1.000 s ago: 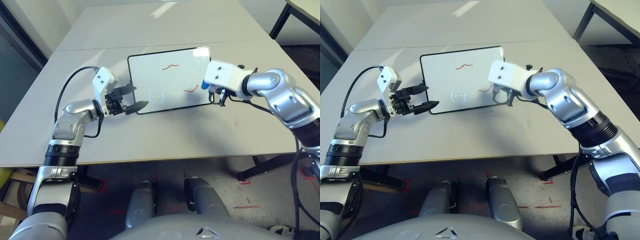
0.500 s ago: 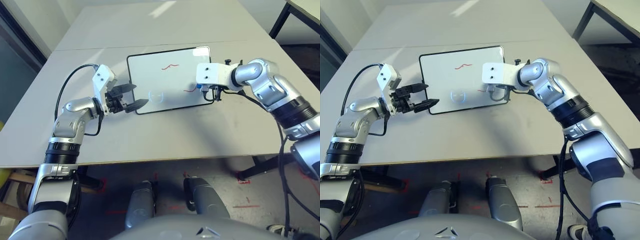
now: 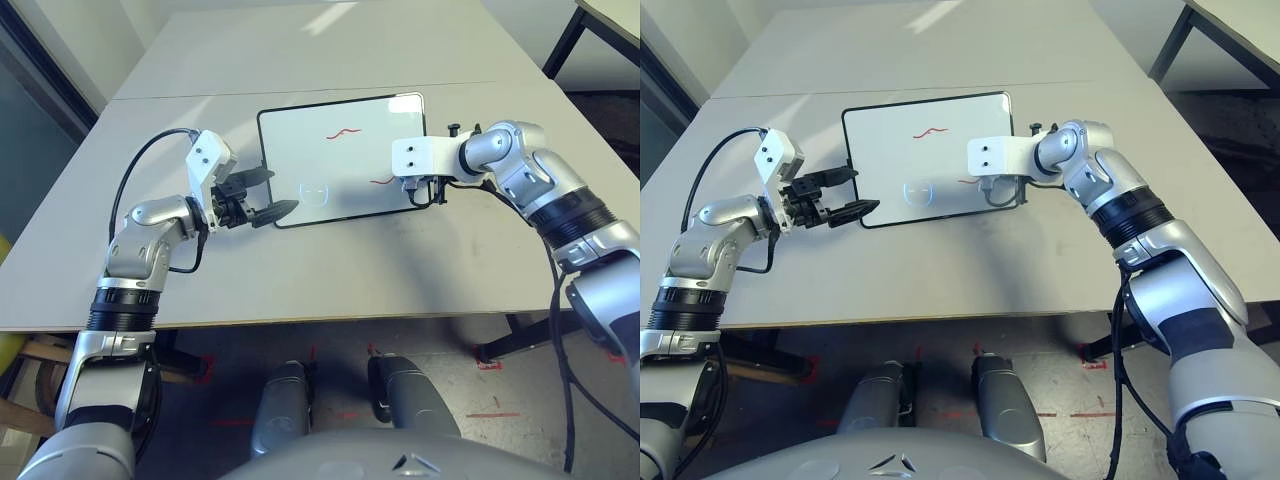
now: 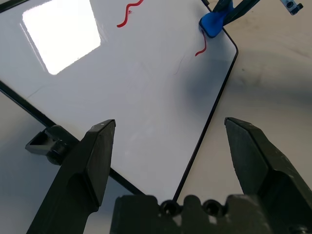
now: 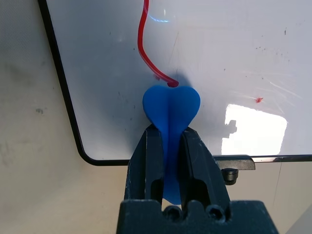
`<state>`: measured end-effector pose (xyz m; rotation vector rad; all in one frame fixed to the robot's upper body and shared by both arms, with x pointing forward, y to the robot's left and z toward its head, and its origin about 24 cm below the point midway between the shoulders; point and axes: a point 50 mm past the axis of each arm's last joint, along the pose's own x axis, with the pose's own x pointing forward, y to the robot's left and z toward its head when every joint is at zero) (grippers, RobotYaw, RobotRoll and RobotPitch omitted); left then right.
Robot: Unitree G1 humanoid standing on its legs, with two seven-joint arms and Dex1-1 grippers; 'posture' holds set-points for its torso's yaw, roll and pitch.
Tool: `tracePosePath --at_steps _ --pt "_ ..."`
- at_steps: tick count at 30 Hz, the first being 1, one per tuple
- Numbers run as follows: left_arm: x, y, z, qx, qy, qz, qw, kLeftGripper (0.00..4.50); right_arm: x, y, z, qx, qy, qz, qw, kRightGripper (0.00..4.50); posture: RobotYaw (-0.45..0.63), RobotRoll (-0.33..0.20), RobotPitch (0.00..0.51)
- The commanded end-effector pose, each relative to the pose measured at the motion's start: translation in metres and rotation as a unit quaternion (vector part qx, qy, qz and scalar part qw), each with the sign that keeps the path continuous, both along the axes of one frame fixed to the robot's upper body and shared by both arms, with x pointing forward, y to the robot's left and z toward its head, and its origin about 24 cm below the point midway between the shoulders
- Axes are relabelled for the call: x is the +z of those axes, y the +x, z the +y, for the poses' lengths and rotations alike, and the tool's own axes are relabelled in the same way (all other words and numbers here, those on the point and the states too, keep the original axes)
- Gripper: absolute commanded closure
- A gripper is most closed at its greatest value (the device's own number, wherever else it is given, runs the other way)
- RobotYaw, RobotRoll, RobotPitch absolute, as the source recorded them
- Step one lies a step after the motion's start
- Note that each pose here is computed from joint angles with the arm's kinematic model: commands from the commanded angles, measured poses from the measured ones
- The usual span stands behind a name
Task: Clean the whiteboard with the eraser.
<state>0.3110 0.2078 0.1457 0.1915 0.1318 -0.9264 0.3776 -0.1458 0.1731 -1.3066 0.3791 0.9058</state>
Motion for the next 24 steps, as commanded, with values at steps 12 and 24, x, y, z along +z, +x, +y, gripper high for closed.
tracePosePath --at_steps 12,24 --pt "0.000 -0.003 0.001 0.002 0.002 0.007 1.000 0.00 -0.007 0.002 0.020 0.014 -0.006 -0.025 1.000 4.29 -0.11 0.000 0.104" --pt "0.000 -0.006 0.002 0.008 0.003 0.011 1.000 0.00 -0.011 -0.004 0.046 0.051 0.001 -0.021 0.999 4.29 -0.10 0.000 0.112"
